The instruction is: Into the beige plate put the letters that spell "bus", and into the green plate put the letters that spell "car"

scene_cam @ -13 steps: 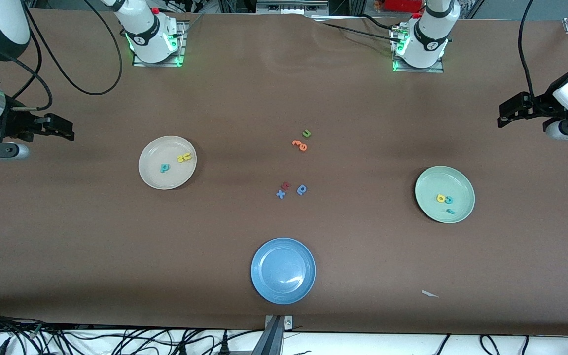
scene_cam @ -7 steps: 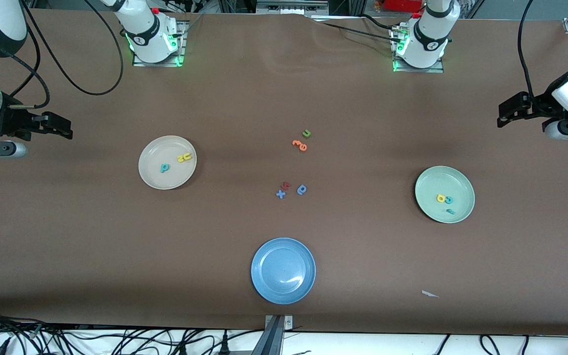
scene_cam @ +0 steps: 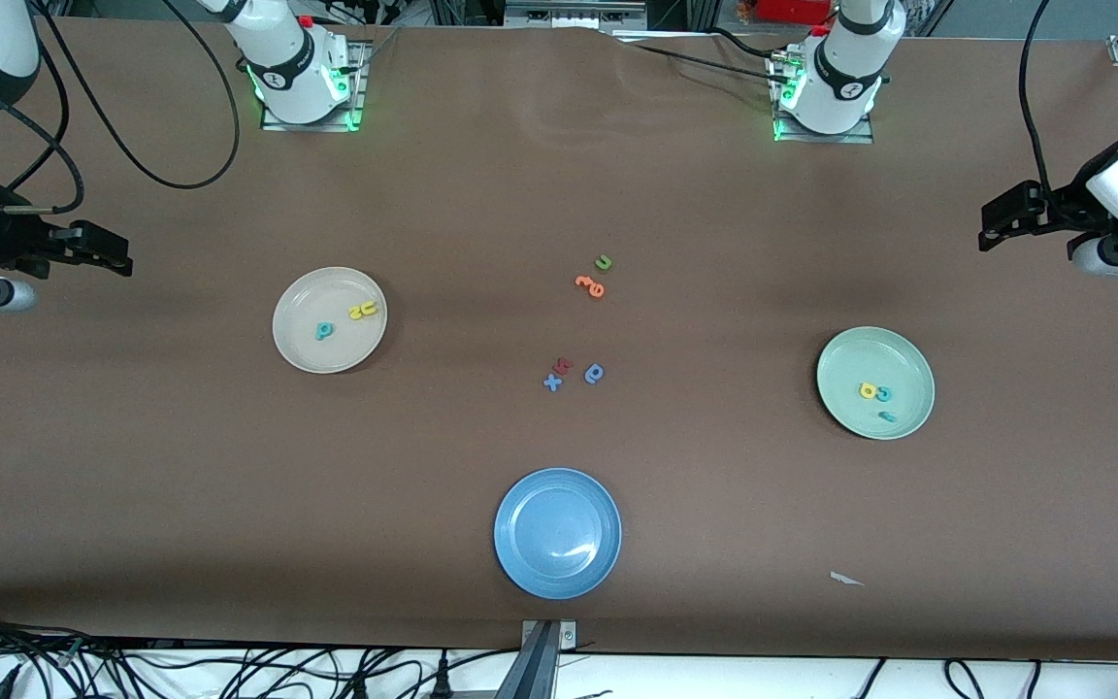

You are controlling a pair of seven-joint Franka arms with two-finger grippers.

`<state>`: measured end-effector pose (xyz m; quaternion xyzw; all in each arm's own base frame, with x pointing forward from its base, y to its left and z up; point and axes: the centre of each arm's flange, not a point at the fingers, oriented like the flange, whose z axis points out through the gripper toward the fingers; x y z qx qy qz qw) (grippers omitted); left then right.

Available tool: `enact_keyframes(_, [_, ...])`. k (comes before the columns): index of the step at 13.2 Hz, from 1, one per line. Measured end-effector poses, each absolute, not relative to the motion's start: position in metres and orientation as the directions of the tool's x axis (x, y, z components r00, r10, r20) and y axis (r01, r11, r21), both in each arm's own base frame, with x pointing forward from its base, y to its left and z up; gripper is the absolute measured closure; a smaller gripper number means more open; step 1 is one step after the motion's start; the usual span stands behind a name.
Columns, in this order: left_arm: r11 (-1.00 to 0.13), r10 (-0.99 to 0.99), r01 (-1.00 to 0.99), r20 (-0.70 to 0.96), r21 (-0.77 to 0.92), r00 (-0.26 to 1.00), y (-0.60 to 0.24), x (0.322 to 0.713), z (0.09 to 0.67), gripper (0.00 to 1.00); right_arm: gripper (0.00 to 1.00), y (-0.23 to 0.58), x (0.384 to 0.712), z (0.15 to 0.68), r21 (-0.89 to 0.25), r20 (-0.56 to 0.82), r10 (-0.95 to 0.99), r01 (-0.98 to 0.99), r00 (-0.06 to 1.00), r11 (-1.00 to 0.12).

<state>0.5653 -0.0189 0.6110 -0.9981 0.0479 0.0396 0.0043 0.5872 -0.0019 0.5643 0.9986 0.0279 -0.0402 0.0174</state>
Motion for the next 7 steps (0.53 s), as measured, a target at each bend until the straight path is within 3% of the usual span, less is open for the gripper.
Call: enact_keyframes(7, [-0.995, -0.095, -0.096, -0.079, -0.005, 0.992, -0.0189, 0.5653, 0.611, 0.0, 0.0, -0.002, 0.5882, 0.5708, 0.033, -0.068, 0.054, 0.057, 0.996, -0.998])
